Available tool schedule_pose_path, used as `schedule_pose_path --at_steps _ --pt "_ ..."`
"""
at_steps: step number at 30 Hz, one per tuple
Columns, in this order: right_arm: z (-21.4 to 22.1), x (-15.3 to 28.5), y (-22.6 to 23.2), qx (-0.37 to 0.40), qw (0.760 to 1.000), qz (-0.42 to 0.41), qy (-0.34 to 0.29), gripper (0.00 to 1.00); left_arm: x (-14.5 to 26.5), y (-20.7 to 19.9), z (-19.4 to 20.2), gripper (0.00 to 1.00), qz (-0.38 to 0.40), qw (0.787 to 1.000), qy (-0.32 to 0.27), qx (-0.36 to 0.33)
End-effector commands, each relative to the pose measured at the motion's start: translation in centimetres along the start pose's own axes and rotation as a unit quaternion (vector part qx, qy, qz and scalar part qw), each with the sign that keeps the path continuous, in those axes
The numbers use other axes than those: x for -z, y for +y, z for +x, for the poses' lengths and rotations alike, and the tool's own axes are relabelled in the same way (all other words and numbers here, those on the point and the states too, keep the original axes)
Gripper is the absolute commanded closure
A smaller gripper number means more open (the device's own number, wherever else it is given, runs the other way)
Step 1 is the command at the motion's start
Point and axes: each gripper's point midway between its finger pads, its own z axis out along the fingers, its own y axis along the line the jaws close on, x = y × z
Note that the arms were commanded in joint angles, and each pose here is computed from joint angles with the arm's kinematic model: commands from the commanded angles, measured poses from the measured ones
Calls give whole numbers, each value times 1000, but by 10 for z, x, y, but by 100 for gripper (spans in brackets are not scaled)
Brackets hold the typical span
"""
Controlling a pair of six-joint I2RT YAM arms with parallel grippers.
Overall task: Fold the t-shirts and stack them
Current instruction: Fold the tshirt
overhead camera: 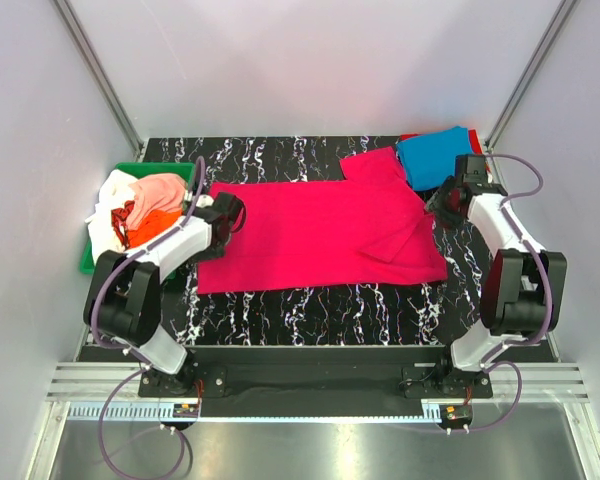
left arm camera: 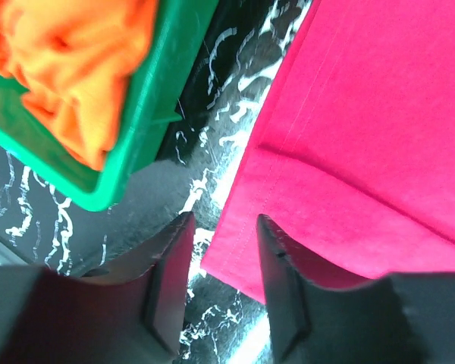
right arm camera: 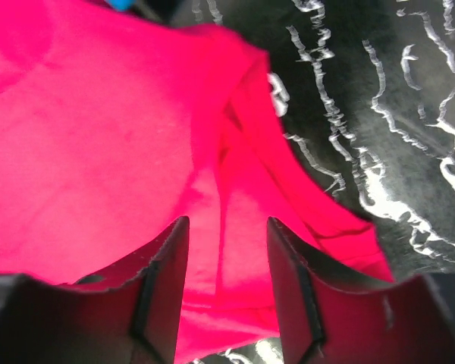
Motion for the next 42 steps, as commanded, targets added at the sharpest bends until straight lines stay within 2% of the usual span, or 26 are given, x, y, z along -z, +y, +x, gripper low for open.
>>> schedule_pose_path --at_steps 1,4,5,6,7,9,12,15,22,30,38,42 --pt "-5 34 32 -22 998 -65 -8 46 35 9 -45 54 21 997 -57 40" --pt "29 28 48 -38 993 -105 30 46 53 -7 -47 48 93 994 -46 44" --pt "49 29 63 -25 991 -123 45 46 57 -15 -44 47 124 991 -42 22" --pt "67 23 60 -39 990 -119 60 46 69 -40 -31 47 208 978 -13 -1" --pt "70 21 67 -45 989 -133 56 46 74 -56 -25 47 261 965 -16 -12" --pt "90 13 70 -77 983 -148 74 48 89 -74 -11 47 337 941 3 -23" --pt "106 6 66 -120 978 -151 85 52 97 -91 4 48 399 916 17 -34" --pt "121 4 61 -138 976 -139 94 54 100 -96 10 47 417 907 28 -51" --pt "135 -2 54 -144 978 -120 95 53 103 -99 4 46 422 904 23 -60" --pt "140 -11 43 -145 981 -95 88 52 96 -97 9 46 411 909 26 -61" --pt "148 -12 30 -155 981 -61 97 61 90 -93 8 46 393 917 26 -55" --pt "149 -12 26 -157 982 -55 91 61 88 -94 9 46 390 919 31 -52"
